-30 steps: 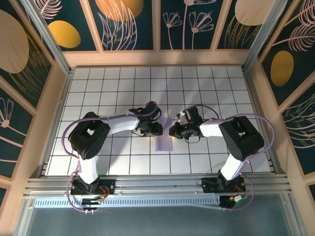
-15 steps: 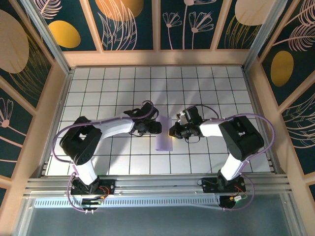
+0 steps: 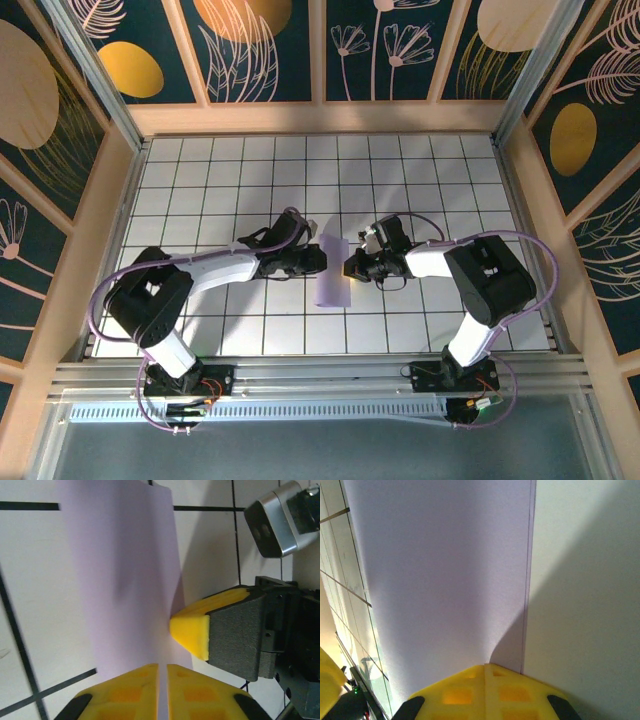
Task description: Fold a paper plane with a square sheet of paper (fold left side to right side)
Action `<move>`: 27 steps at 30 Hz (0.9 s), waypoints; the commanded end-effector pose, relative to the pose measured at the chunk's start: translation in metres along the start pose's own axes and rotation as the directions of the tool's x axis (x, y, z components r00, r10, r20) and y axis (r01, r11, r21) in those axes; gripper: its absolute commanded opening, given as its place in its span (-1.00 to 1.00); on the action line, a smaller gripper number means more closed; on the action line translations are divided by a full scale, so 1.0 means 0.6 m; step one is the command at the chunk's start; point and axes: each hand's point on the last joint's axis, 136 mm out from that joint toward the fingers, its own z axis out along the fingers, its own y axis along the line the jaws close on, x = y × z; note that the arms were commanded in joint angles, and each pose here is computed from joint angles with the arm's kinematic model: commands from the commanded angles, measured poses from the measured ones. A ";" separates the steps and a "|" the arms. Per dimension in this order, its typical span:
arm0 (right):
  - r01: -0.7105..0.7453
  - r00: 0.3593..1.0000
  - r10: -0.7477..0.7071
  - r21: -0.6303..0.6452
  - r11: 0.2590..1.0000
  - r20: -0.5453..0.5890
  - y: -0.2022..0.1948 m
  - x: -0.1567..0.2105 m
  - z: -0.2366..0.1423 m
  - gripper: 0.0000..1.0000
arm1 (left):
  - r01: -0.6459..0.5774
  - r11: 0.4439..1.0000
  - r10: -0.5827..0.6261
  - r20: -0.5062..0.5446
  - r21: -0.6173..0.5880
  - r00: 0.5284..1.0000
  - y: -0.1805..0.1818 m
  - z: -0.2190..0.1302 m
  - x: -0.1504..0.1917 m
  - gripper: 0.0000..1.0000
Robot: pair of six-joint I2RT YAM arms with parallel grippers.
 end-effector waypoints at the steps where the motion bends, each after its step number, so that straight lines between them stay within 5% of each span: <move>1: -0.059 0.996 0.072 0.214 0.975 -0.053 -0.096 0.045 0.014 -0.91 | -0.010 0.997 0.013 -0.035 0.074 0.999 -0.009 0.020 0.009 -0.82; 14: -0.046 0.996 0.064 0.259 0.965 -0.062 -0.109 0.049 0.013 -0.92 | 0.069 0.996 -0.071 -0.027 -0.058 0.997 0.073 0.048 0.025 -0.89; 27: -0.047 0.996 0.066 0.282 0.958 -0.057 -0.115 0.050 0.009 -0.94 | 0.164 0.985 -0.166 -0.020 -0.056 0.986 0.114 0.033 0.040 -0.87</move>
